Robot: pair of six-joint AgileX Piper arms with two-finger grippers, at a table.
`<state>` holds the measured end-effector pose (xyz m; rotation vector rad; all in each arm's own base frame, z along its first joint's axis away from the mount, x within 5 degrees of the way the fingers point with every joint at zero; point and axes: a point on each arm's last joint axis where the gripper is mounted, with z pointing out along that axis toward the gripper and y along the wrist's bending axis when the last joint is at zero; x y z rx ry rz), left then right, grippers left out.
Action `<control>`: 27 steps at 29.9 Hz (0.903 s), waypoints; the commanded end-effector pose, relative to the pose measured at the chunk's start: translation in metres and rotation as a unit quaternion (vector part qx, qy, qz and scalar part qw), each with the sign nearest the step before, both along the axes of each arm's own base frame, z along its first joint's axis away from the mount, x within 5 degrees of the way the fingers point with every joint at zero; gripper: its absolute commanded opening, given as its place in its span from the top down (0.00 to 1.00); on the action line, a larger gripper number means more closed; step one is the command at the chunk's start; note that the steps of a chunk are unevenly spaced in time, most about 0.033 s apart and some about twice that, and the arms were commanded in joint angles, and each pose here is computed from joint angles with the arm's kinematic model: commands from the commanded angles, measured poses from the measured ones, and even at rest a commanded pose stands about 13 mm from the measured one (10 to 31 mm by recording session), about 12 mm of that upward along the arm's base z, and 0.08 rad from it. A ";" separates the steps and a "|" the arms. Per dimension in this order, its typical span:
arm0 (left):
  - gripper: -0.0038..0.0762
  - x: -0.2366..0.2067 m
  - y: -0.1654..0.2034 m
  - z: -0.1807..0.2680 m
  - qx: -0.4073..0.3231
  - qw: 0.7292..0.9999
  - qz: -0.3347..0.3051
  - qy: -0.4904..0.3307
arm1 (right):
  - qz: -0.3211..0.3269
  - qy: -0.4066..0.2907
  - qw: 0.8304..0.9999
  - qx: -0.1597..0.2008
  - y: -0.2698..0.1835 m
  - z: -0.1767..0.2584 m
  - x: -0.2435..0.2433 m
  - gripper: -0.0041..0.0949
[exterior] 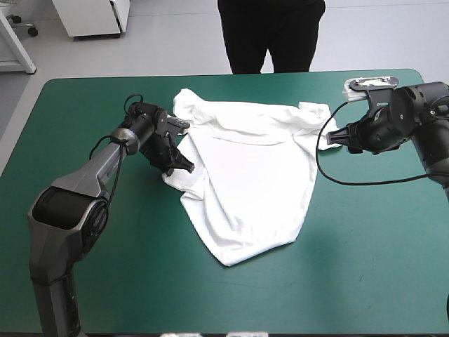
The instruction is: Fold the cloth
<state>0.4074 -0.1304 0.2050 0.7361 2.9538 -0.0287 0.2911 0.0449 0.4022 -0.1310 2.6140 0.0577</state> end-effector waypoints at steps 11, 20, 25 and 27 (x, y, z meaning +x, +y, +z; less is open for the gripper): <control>0.96 -0.016 -0.004 -0.005 -0.005 0.998 0.002 0.070 | 0.080 -0.009 0.997 -0.017 0.076 -0.001 -0.033 0.51; 0.96 -0.017 -0.009 -0.004 -0.028 0.997 -0.003 0.078 | 0.055 0.073 0.996 0.018 0.100 -0.060 -0.048 0.33; 0.96 -0.017 -0.010 -0.004 -0.035 0.996 0.000 0.078 | 0.053 0.096 0.993 0.043 0.107 -0.087 -0.054 0.33; 0.96 -0.017 -0.010 -0.004 -0.035 0.996 0.000 0.078 | 0.054 0.092 0.993 0.043 0.113 -0.095 -0.057 0.33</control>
